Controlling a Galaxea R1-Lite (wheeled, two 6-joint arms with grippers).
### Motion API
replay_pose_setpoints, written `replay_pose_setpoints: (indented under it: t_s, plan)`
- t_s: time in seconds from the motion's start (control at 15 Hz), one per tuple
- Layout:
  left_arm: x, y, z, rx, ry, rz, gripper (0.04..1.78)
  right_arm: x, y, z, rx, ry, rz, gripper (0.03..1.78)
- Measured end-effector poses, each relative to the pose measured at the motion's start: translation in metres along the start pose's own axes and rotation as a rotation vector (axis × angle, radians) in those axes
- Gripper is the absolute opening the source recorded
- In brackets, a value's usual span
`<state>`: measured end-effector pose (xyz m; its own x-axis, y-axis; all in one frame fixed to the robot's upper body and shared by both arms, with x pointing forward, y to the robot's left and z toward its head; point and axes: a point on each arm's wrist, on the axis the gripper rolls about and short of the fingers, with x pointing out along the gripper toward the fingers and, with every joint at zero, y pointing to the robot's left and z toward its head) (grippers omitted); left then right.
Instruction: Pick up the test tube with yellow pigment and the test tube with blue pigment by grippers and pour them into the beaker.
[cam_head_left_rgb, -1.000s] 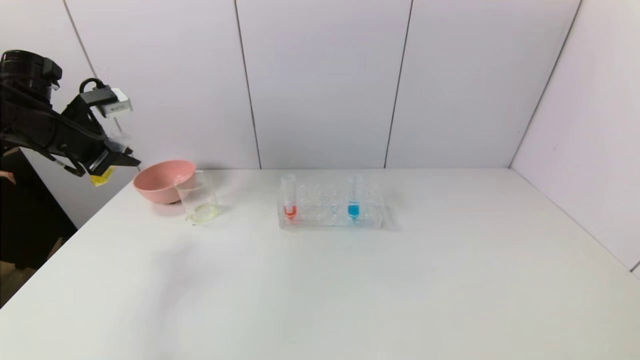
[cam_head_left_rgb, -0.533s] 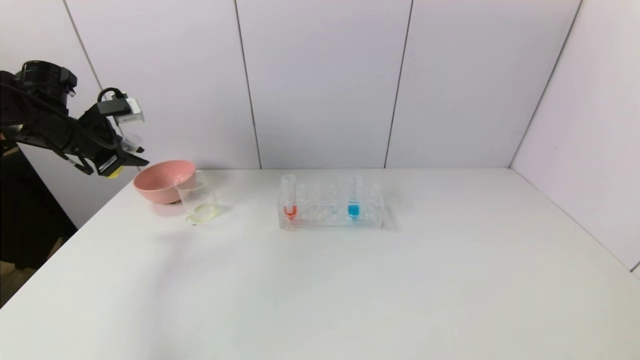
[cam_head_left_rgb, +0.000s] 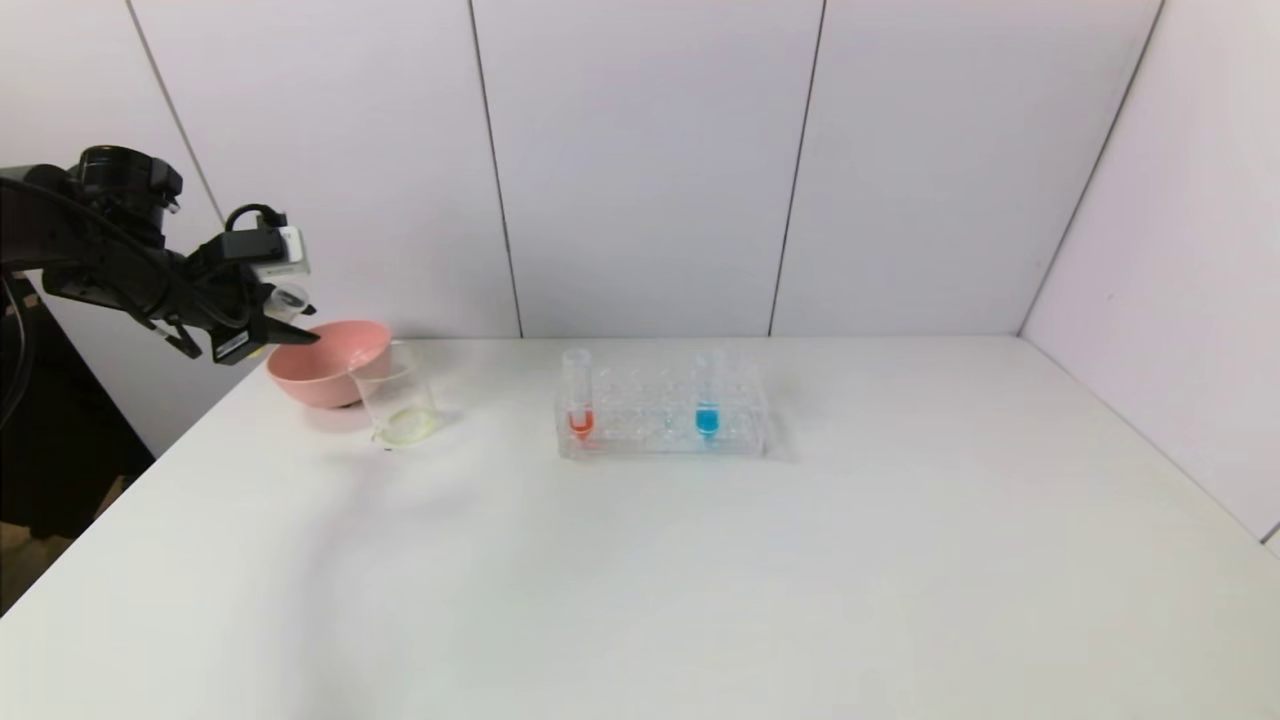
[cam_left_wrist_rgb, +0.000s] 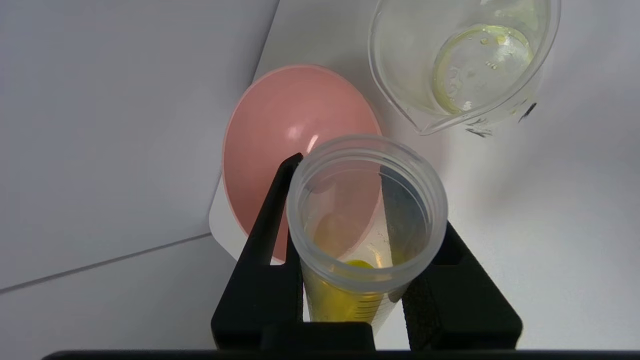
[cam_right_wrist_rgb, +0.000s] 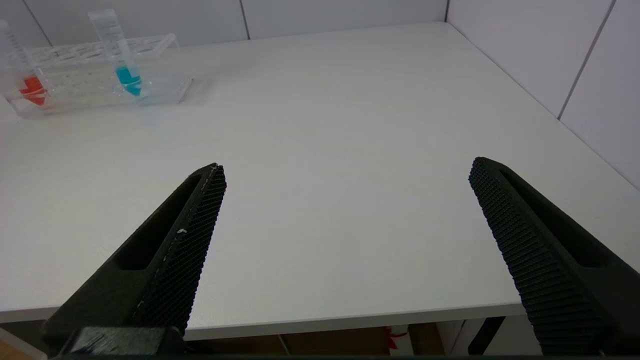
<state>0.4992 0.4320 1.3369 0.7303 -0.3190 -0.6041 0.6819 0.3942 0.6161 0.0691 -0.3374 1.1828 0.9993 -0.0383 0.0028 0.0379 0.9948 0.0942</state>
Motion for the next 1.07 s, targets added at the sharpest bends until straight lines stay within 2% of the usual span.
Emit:
replay_pose_setpoints:
  t_s: [0.8,1.07]
  plan:
    - [0.012,0.0,0.009,0.214,0.009,0.018,0.54,0.0,0.0,0.0,0.0,0.0,0.0,1.77]
    - [0.023,-0.002,0.008,0.304,0.052,0.01,0.54,0.0,0.0,0.0,0.0,0.0,0.0,1.77]
